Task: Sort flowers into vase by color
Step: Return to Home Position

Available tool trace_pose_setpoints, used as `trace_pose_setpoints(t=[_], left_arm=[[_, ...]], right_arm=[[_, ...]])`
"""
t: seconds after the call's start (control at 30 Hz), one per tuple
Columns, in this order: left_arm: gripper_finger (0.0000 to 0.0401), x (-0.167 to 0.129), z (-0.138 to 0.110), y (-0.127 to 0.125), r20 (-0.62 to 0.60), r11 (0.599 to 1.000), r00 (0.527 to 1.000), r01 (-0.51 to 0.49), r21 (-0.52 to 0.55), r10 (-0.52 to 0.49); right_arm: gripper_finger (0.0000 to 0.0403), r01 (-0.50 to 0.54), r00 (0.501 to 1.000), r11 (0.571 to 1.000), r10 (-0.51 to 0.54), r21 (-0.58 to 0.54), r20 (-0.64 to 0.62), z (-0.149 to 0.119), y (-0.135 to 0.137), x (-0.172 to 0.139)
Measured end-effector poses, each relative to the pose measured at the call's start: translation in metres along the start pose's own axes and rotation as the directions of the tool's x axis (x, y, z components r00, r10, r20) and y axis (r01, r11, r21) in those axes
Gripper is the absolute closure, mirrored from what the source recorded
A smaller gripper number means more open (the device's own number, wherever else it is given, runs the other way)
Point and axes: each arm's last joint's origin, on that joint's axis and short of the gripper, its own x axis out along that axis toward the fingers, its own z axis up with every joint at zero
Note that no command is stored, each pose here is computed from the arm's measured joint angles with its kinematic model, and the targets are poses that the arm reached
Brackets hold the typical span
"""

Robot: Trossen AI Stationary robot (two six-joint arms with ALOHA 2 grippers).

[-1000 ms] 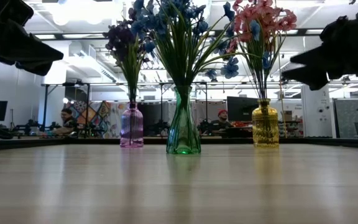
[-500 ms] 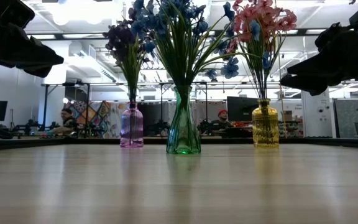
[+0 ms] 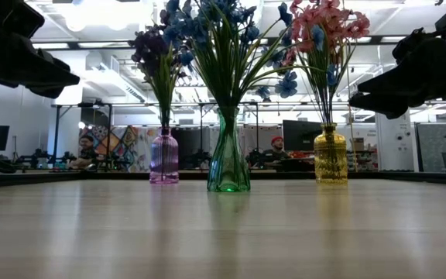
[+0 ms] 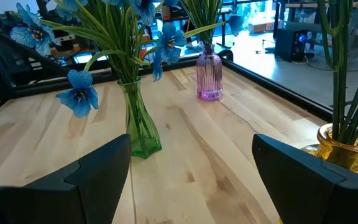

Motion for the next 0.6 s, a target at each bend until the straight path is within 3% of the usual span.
trace_pose_setpoints(t=[0.6], left_arm=[[0.0401,0.0021,-0.0016,-0.0011,-0.021,1.0,1.0,-0.002,0.013,0.003]], right_arm=[[0.0078,-0.001,1.0,1.0,0.001,0.0,0.002,0.0002,0.0,0.0]])
